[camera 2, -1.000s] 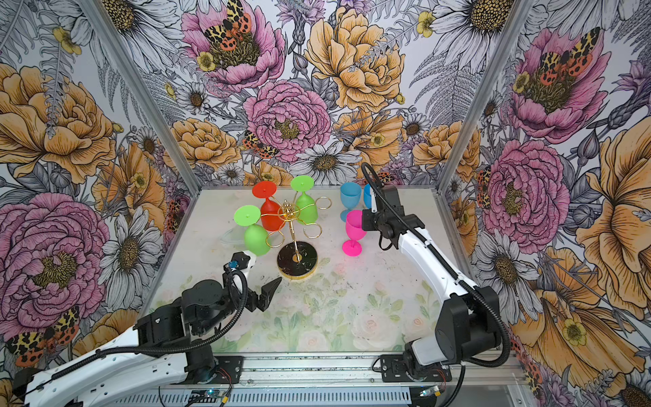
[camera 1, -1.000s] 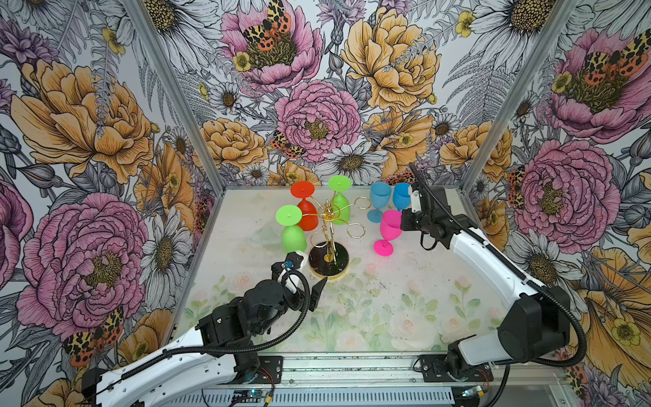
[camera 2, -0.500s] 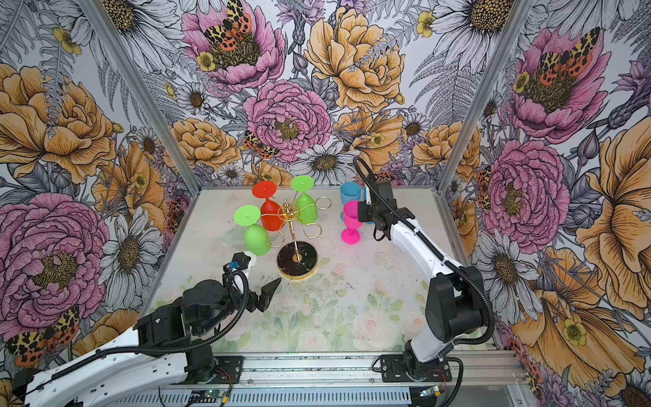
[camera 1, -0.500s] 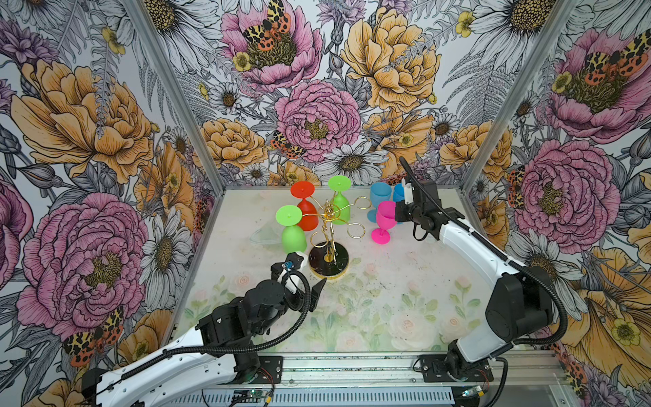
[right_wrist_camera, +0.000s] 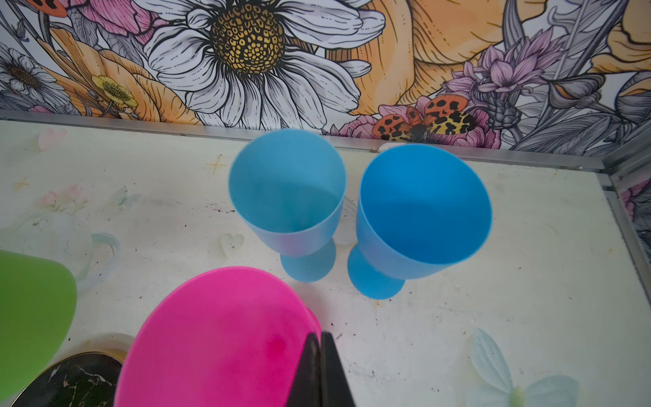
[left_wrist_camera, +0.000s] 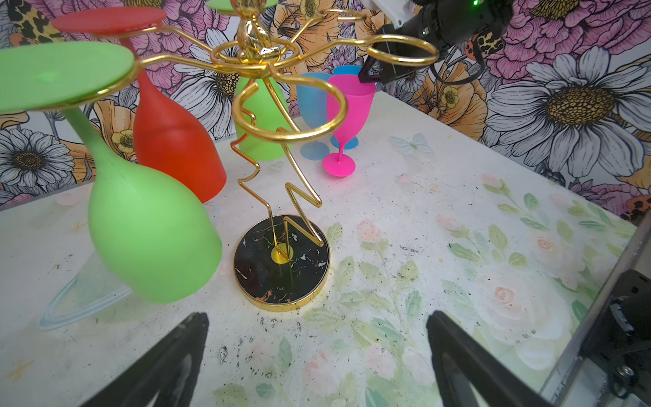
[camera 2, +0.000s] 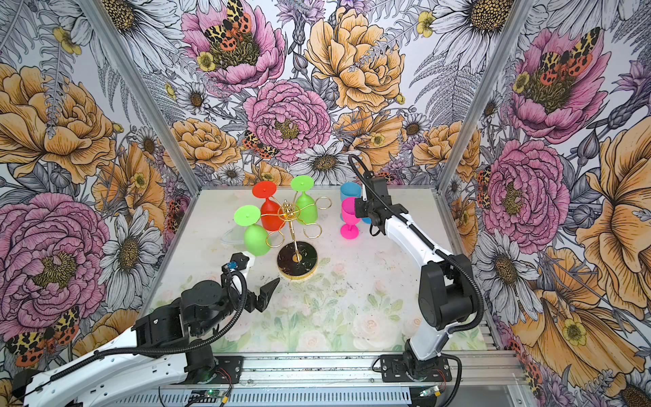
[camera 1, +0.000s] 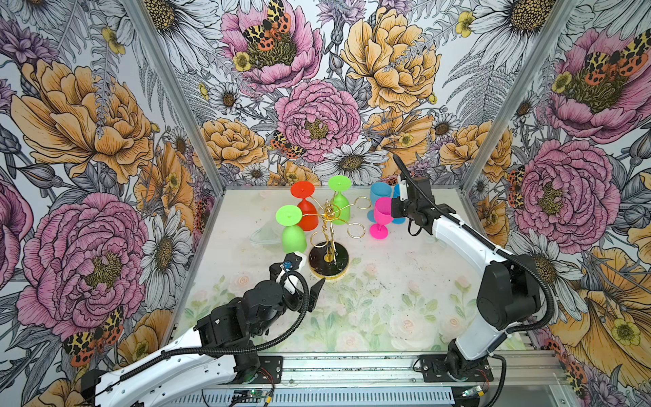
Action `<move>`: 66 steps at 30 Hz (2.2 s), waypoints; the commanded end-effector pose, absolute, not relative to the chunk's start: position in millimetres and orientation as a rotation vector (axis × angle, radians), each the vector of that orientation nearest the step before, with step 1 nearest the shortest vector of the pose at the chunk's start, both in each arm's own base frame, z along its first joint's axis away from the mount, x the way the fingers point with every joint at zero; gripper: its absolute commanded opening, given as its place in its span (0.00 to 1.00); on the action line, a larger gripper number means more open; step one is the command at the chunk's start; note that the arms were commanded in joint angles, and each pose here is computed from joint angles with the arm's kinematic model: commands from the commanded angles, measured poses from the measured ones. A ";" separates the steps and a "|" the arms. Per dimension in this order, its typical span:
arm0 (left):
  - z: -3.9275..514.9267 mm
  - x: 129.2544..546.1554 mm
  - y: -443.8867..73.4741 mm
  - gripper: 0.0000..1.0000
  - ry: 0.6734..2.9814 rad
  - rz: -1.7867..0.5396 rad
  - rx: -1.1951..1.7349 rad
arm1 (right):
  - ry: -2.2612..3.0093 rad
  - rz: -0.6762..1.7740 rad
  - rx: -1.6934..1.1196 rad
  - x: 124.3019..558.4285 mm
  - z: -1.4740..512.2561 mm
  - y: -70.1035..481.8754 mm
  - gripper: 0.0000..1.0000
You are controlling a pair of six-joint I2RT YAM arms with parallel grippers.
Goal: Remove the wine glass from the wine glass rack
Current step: 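Lower the pink glass upright in front of the blue glasses, open right gripper, then withdraw the right gripper while the left gripper reaches to the green glass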
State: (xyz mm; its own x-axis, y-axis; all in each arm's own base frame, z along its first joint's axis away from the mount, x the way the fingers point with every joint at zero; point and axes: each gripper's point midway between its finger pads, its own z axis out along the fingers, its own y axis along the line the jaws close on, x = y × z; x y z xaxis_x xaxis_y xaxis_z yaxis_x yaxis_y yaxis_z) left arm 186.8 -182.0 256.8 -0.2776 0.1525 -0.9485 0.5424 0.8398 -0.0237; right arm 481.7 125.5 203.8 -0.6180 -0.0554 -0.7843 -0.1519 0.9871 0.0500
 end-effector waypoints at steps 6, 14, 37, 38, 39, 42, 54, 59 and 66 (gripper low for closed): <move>269.5 187.4 -175.1 0.99 1.813 -0.395 0.496 | 2.183 0.118 -0.129 500.2 209.1 128.4 0.00; 269.8 187.0 -174.8 0.99 1.812 -0.392 0.496 | 2.201 0.117 -0.121 502.1 199.4 128.1 0.00; 269.9 185.8 -174.1 0.99 1.812 -0.396 0.497 | 2.256 0.138 -0.113 496.1 175.5 130.0 0.05; 270.0 185.7 -173.9 0.99 1.812 -0.397 0.496 | 2.258 0.138 -0.112 495.7 174.9 129.9 0.07; 269.4 185.8 -174.4 0.99 1.814 -0.396 0.497 | 2.258 0.138 -0.111 495.8 175.0 129.8 0.08; 269.6 185.8 -174.5 0.99 1.813 -0.397 0.497 | 2.256 0.139 -0.111 495.2 176.3 129.5 0.16; 269.8 187.6 -173.2 0.99 1.819 -0.396 0.489 | 2.174 0.206 -0.107 487.1 220.7 132.0 0.40; 274.5 191.1 -167.5 0.99 1.831 -0.417 0.450 | 2.132 0.272 -0.102 476.7 246.7 135.2 0.55; 275.9 198.1 -154.1 0.99 1.886 -0.465 0.378 | 2.084 0.386 -0.136 449.7 276.7 141.9 0.76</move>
